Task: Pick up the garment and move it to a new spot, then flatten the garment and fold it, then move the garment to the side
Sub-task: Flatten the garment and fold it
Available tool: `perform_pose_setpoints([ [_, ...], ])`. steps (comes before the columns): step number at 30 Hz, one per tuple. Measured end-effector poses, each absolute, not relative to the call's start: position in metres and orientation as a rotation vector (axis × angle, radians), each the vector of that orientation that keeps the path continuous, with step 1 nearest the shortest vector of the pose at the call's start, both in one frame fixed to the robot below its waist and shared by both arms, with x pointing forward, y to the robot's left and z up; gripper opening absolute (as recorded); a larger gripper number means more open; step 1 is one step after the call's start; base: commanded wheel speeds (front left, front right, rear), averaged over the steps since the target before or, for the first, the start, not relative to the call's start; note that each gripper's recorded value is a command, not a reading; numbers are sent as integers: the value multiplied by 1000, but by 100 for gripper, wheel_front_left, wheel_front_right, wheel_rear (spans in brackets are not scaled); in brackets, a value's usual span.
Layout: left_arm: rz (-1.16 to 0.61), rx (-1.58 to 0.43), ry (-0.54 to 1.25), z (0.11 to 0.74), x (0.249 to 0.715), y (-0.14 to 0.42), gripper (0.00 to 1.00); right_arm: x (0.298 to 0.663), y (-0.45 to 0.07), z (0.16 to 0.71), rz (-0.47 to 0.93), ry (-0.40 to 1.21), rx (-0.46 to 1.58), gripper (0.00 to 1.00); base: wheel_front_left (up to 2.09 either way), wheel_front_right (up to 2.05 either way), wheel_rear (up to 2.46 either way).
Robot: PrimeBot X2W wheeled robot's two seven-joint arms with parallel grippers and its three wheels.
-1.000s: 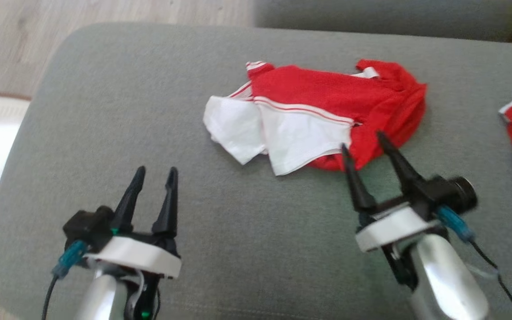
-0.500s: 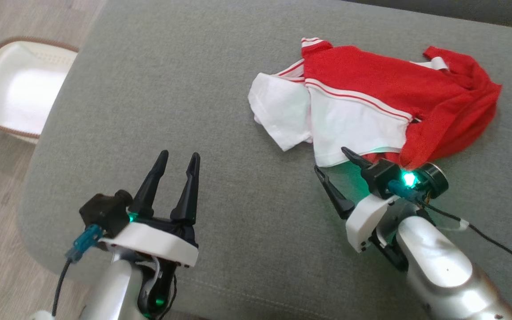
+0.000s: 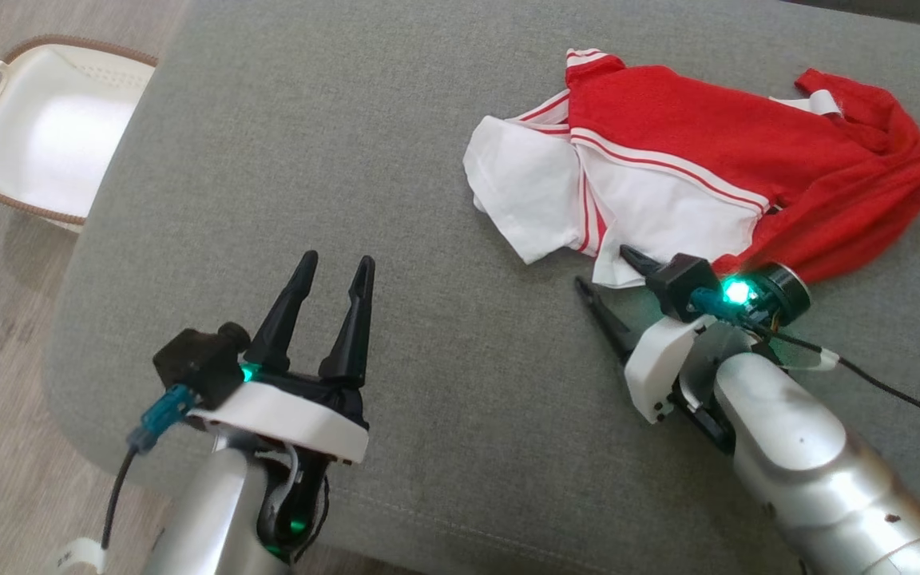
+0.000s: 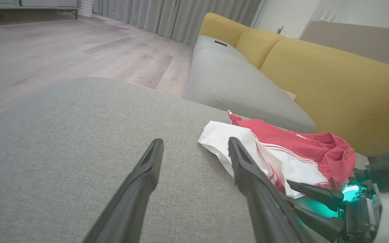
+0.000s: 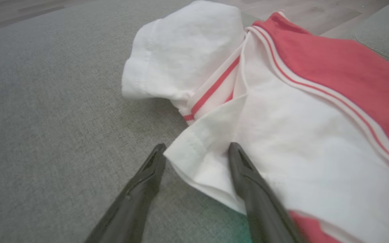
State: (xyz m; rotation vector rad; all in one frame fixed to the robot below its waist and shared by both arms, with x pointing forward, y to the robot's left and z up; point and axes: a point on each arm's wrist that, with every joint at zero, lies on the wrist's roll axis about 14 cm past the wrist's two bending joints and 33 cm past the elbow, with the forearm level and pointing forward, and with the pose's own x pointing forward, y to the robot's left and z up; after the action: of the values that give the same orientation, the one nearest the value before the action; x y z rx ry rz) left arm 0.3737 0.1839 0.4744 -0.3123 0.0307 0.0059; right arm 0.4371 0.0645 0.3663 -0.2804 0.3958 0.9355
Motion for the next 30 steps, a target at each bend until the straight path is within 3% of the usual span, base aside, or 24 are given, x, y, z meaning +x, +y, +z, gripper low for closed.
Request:
perform_pose_setpoints([
  [1,5,-313,31,474,374,184,100,439,64,367,931,394,-278,0,0,0,0],
  [13,-29,-319,-3,486,376,175,100,441,46,390,863,340,-257,0,0,0,0],
  [30,-81,-335,-36,498,368,159,100,457,32,484,801,189,-140,0,0,0,0],
])
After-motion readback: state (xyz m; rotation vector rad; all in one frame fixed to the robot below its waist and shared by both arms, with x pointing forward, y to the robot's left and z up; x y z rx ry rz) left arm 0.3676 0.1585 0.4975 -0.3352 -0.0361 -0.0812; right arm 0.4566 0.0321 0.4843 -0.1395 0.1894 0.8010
